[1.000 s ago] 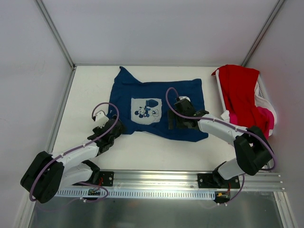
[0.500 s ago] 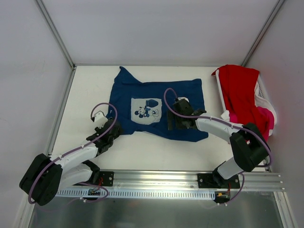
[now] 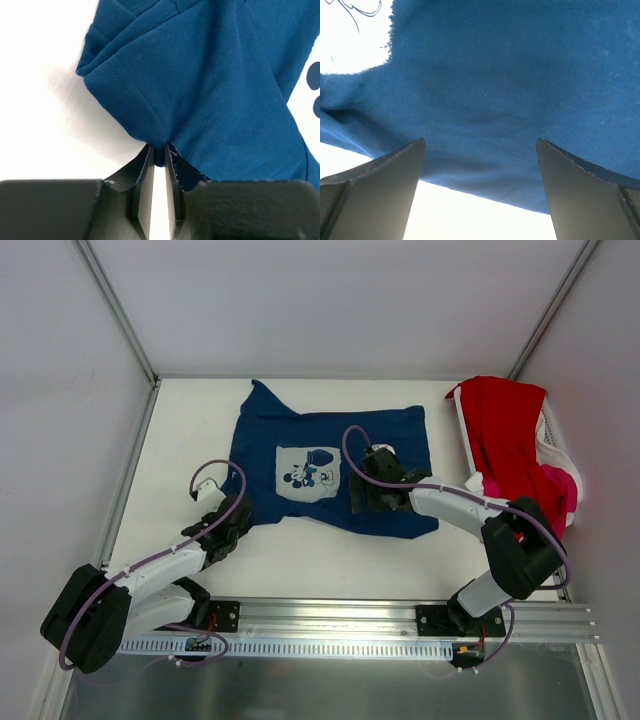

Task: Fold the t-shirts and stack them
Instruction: Flatten the tshirt out

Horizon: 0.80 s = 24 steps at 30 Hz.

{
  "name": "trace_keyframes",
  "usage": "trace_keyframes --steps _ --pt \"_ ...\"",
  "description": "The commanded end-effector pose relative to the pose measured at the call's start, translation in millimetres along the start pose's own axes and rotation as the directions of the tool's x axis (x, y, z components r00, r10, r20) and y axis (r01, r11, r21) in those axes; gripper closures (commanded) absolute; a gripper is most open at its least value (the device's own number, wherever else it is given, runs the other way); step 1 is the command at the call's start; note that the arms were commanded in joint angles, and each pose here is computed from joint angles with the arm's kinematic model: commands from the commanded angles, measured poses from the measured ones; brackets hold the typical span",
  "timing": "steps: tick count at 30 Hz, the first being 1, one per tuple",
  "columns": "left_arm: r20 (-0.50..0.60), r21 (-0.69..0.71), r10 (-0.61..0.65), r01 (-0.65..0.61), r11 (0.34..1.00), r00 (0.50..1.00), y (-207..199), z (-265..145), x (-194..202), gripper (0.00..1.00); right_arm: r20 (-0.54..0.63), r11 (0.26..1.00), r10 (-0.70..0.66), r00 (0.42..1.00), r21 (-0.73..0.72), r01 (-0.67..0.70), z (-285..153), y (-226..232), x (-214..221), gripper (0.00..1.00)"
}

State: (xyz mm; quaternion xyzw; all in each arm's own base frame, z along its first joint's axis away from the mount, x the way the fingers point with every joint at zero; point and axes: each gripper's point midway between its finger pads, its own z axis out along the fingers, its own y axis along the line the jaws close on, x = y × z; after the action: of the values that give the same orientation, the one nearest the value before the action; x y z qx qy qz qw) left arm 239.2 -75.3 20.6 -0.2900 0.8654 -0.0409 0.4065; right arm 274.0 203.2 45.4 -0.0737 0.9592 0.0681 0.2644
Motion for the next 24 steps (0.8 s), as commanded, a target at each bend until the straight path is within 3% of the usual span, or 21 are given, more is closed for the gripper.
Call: trace_keyframes --steps 1,9,16,24 --pt "0.015 -0.013 -0.024 0.024 1.000 1.000 1 -2 -7 0.88 0.028 1.000 -0.001 1.000 -0.006 0.002 -3 7 -13 0.03" --pt "-0.009 0.061 -0.021 0.021 0.998 1.000 -17 -22 -19 1.00 0.029 1.000 -0.002 1.000 -0.005 0.003 -4 7 -13 0.03" --pt "-0.016 0.177 -0.008 0.010 0.984 1.000 -43 -54 -42 1.00 0.027 1.000 -0.005 1.000 -0.010 0.005 -4 10 -12 0.03" --pt "-0.103 0.232 0.000 0.024 0.972 0.995 -50 -74 -35 1.00 0.022 1.000 -0.011 1.000 -0.008 0.011 -3 11 -11 0.04"
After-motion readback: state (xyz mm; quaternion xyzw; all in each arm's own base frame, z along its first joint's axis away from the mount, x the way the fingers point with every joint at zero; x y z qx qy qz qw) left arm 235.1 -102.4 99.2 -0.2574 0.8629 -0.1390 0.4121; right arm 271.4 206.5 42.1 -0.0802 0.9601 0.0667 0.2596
